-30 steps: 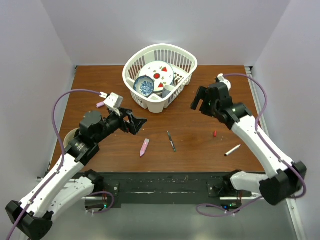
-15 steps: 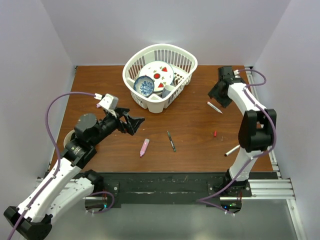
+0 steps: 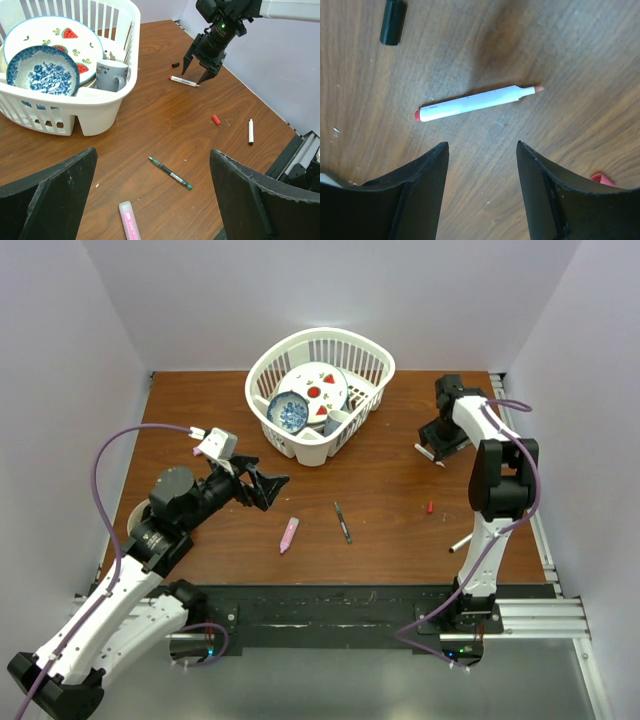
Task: Insert the pens into the pen caps
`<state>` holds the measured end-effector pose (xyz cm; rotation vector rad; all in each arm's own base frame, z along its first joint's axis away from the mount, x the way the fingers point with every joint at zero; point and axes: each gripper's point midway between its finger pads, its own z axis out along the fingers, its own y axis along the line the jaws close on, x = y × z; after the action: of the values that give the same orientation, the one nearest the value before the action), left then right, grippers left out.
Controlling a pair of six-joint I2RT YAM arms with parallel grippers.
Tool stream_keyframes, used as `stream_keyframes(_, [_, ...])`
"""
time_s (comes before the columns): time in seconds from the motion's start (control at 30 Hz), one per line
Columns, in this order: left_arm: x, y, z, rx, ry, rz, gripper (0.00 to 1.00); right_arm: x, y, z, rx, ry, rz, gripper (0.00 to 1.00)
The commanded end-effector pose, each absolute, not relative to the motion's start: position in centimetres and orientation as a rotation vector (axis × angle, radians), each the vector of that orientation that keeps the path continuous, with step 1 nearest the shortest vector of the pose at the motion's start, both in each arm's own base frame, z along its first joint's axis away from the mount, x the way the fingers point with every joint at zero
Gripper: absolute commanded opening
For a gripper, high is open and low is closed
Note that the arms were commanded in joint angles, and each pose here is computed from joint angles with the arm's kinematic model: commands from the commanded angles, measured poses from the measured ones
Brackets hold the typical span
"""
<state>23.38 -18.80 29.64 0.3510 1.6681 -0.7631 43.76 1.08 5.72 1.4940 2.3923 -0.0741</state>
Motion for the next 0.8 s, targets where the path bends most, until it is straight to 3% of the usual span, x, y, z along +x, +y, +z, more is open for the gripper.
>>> stream_keyframes(0.0, [23.6, -18.8, 30.4, 0.368, 1.632, -0.746, 1.00, 44.6, 0.1, 7.2, 1.652, 2.255, -0.082, 0.60])
stream_keyframes(0.77, [23.6, -19.1, 30.1, 0.383, 1.640, -0.756, 1.00, 45.3, -2.3, 3.5, 1.868, 2.178, -0.072, 0.59])
